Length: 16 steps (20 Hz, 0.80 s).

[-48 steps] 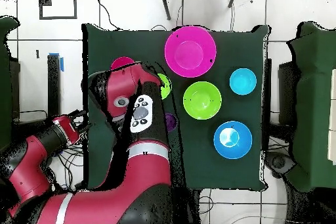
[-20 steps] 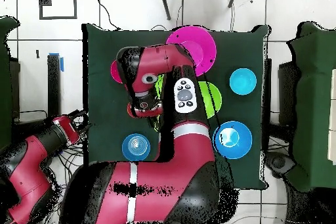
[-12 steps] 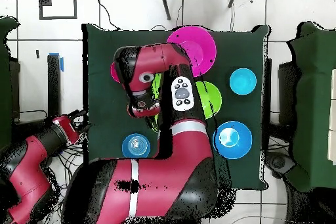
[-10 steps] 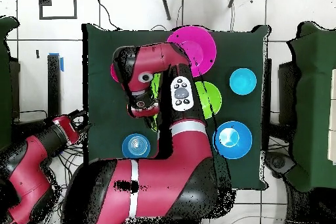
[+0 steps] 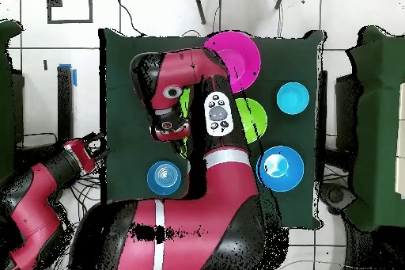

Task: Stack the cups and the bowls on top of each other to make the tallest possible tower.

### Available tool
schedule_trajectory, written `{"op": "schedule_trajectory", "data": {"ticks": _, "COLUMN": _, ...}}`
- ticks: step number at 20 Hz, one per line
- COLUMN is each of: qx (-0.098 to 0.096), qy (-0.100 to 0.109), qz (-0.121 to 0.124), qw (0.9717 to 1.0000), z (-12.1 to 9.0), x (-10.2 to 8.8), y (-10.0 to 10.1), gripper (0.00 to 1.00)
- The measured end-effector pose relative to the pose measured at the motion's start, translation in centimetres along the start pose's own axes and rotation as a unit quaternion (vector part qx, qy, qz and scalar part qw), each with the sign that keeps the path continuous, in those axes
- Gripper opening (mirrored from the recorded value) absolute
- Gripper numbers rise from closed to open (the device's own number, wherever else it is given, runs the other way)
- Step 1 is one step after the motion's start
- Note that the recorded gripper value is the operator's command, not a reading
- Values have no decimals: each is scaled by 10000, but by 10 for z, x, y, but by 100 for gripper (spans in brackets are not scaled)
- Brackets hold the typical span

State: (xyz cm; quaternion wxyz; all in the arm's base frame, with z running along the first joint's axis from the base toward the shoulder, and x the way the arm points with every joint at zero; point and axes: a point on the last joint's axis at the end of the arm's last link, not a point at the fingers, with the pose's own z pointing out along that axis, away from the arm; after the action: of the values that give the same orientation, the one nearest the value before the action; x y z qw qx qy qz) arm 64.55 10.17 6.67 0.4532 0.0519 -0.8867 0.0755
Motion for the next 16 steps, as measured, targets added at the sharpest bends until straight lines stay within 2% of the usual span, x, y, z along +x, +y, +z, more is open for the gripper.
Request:
{"op": "schedule_trajectory", "data": {"ticks": 8, "qx": -14, "qy": -138, "qz": 59, "qw": 9999, "z": -17, "x": 13, "y": -9, "gripper": 0}}
{"op": "schedule_trajectory", "data": {"ticks": 16, "qx": -92, "qy": -157, "qz": 134, "qw": 9997, "z": -22, "x": 26, "y": -26, "gripper": 0}}
